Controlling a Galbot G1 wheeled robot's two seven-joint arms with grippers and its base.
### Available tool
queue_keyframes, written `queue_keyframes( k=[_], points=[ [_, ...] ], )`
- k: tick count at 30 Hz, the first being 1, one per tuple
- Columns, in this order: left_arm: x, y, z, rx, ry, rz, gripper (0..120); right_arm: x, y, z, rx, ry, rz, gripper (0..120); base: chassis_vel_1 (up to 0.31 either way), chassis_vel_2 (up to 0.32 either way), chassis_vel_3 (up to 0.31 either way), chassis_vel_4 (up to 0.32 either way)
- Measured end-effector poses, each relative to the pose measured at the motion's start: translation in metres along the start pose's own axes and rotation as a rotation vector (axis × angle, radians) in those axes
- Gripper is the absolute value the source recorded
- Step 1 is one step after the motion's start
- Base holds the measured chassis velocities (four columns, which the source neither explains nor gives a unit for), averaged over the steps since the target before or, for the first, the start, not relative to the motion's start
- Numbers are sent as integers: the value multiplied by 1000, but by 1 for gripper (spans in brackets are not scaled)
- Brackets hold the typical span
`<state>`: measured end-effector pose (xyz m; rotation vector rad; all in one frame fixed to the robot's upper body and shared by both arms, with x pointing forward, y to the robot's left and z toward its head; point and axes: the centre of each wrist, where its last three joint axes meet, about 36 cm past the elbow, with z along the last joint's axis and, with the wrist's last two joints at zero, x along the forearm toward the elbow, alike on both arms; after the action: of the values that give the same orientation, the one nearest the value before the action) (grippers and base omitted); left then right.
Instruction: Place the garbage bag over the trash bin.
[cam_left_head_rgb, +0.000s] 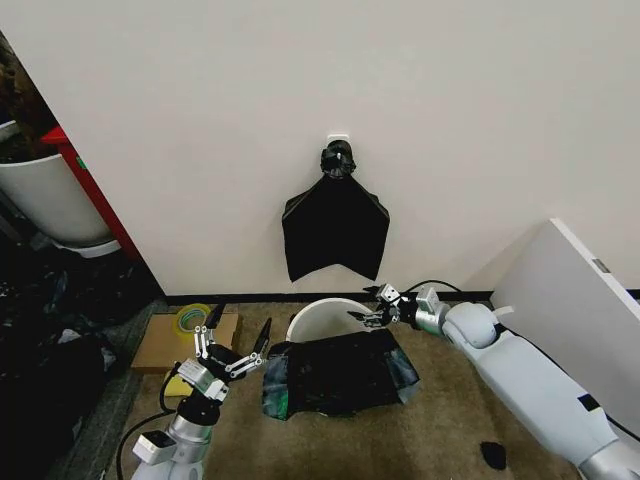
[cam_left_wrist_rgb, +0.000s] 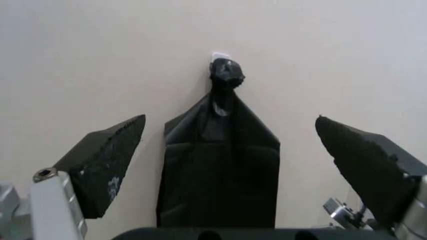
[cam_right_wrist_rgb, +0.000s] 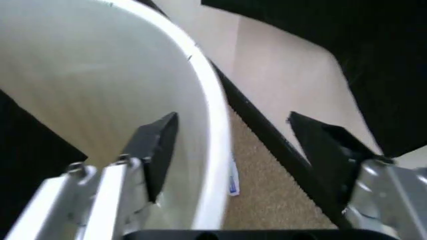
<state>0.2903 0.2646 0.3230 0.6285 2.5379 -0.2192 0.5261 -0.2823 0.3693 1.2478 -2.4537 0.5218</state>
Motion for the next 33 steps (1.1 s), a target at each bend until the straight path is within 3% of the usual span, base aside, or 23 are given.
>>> queue_keyframes(
  k=[8, 11, 15, 21, 23, 24, 25, 28, 29, 31, 32, 33],
  points=[
    [-1, 7, 2, -14, 1, -27, 100, -8, 17, -1, -11, 45, 47, 34, 0, 0, 0, 0],
    [-1, 6, 4, -11, 3, -40, 100, -10, 28, -6, -42, 80, 94, 17, 0, 0, 0, 0],
    [-3, 6, 5, -10, 2, -48, 100, -11, 37, -11, -71, 111, 132, 8, 0, 0, 0, 0],
    [-6, 7, 7, -11, 3, -64, 100, -8, 52, -11, -125, 145, 184, 7, 0, 0, 0, 0],
    [-6, 8, 8, -12, 5, -71, 100, -6, 65, -11, -174, 151, 244, 7, 0, 0, 0, 0],
    [-7, 10, 9, -14, 6, -78, 100, -5, 90, -16, -280, 151, 352, 5, 0, 0, 0, 0],
    [-7, 10, 9, -14, 6, -78, 100, -5, 90, -16, -280, 151, 352, 5, 0, 0, 0, 0],
    [-7, 13, 8, -19, 8, -85, 100, 11, 143, -27, -538, 123, 555, 2, 0, 0, 0, 0],
    [-7, 13, 8, -19, 8, -85, 100, 11, 143, -27, -538, 123, 555, 2, 0, 0, 0, 0],
    [-7, 15, 9, -21, 11, -83, 100, 31, 170, -41, -700, 94, 673, 2, 0, 0, 0, 0],
    [-7, 15, 9, -21, 11, -83, 100, 31, 170, -41, -700, 94, 673, 2, 0, 0, 0, 0],
    [-6, 13, 10, -16, 15, -80, 100, 47, 191, -48, -812, 78, 756, 2, 0, 0, 0, 0]
  ],
)
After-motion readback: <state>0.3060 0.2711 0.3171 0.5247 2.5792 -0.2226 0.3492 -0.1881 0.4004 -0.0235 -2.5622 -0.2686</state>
